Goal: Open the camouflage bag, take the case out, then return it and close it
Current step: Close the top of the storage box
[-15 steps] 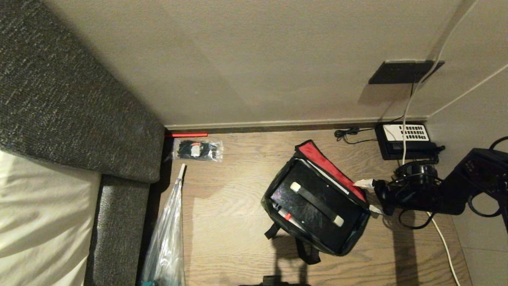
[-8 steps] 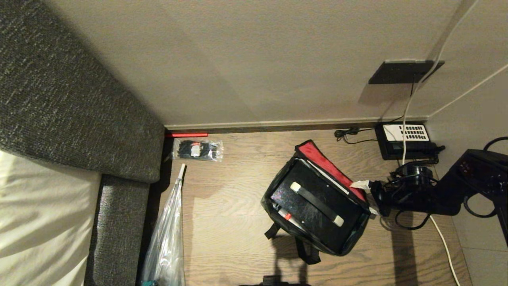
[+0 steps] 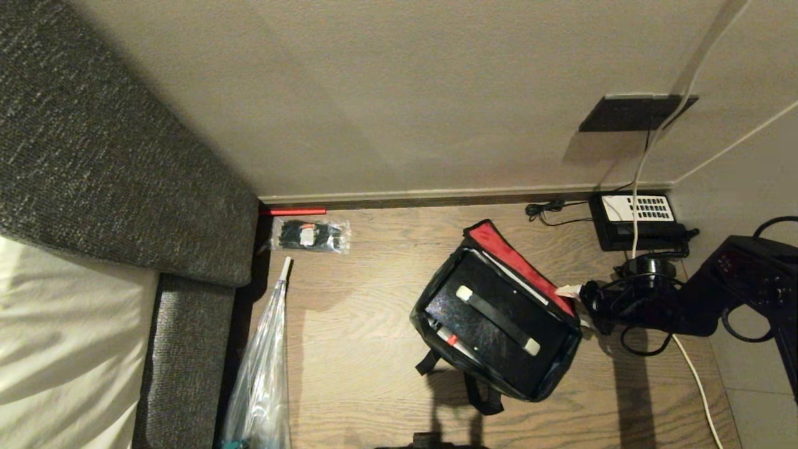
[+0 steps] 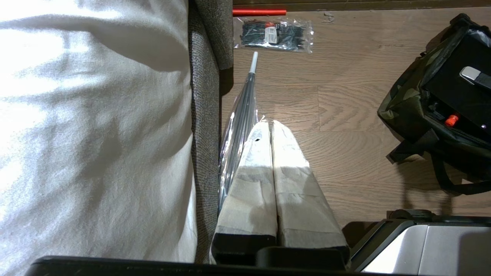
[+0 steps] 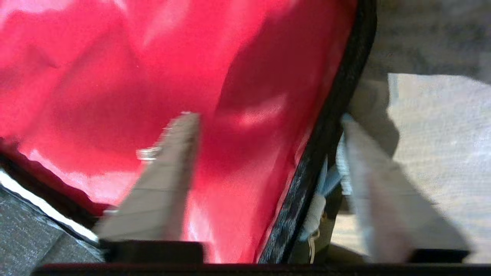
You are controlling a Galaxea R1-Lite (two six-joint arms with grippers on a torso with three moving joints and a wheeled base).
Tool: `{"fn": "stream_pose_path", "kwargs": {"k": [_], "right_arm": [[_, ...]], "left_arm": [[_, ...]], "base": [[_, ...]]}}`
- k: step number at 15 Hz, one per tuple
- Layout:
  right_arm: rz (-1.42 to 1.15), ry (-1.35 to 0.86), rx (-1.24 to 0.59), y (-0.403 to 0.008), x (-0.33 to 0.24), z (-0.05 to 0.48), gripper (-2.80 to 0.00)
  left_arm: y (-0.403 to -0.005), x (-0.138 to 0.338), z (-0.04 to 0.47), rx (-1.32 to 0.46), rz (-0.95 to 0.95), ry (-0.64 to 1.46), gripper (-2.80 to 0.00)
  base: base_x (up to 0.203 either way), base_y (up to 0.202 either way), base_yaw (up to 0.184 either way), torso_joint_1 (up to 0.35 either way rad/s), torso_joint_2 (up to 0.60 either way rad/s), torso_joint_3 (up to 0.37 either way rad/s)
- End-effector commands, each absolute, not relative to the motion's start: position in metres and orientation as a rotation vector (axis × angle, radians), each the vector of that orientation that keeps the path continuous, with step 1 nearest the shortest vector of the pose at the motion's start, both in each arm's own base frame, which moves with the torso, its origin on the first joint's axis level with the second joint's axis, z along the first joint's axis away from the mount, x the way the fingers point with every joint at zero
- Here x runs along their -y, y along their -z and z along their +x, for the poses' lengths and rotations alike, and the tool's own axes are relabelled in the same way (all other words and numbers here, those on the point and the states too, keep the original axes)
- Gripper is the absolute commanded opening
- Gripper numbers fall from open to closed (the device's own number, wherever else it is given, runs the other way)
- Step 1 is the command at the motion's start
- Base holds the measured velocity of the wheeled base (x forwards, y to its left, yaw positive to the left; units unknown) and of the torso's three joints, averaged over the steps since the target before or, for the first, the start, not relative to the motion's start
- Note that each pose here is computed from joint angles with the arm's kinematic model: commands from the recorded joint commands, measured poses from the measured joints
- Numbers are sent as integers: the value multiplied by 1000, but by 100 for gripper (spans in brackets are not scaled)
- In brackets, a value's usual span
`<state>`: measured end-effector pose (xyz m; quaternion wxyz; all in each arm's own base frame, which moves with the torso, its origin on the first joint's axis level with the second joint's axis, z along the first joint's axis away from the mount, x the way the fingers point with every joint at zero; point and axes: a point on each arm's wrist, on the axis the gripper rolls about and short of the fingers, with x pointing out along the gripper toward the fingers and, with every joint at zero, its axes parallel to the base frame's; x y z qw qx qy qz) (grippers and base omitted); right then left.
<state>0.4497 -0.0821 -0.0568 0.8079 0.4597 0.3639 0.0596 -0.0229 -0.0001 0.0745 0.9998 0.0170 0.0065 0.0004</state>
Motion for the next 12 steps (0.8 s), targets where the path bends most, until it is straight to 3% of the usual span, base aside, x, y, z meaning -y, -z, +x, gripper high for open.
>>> {"fn": "stream_pose_path", "kwargs": {"k": [1,7,12], "right_arm": [[981,-139,-760,57,83,454,-280],[966,-144,-752,56,83,453,-280],[884,-229,-583,6,79,449,-280]], "left_arm": [[-75,0,-23,-14,35,-1,-280],[-75,0,-23,-14,35,-1,-280],[-74,0,-23,-12,35,-1,-280]], "base": [[0,0,0,0,0,0],[0,0,0,0,0,0],[0,0,0,0,0,0]]}}
